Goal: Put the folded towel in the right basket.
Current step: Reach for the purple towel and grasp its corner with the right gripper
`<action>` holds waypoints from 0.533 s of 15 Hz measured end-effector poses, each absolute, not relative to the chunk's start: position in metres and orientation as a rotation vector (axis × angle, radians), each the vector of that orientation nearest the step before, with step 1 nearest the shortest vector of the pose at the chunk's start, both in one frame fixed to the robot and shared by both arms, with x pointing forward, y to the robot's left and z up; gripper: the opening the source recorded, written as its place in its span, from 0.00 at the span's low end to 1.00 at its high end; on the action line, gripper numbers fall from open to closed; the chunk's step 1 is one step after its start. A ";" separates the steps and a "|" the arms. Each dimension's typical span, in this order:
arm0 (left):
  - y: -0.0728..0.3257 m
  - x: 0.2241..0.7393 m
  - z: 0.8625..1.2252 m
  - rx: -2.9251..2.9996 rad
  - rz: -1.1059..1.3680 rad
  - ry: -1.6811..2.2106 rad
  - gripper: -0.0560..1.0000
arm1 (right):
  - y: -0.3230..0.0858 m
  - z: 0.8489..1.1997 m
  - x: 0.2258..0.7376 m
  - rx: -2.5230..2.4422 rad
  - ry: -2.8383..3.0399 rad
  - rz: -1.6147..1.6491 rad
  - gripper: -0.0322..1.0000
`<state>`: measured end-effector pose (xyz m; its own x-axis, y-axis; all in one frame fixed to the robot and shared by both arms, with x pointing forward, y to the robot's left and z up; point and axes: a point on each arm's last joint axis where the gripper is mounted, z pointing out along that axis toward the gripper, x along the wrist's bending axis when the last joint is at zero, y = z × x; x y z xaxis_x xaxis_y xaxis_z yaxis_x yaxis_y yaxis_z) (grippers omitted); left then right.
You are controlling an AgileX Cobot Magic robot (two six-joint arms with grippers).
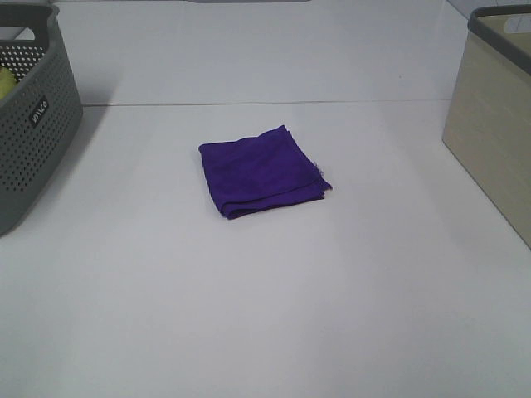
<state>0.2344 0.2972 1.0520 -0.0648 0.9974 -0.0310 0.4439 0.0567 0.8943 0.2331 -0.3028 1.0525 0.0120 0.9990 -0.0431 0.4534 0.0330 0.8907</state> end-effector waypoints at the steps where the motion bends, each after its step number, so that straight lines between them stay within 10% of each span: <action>1: 0.297 0.234 1.052 1.477 0.962 1.607 0.99 | -0.303 1.052 0.233 1.524 1.546 0.903 0.98; 8: 0.297 0.234 1.052 1.477 0.962 1.607 0.99 | -0.299 1.095 0.281 1.585 1.786 0.734 0.98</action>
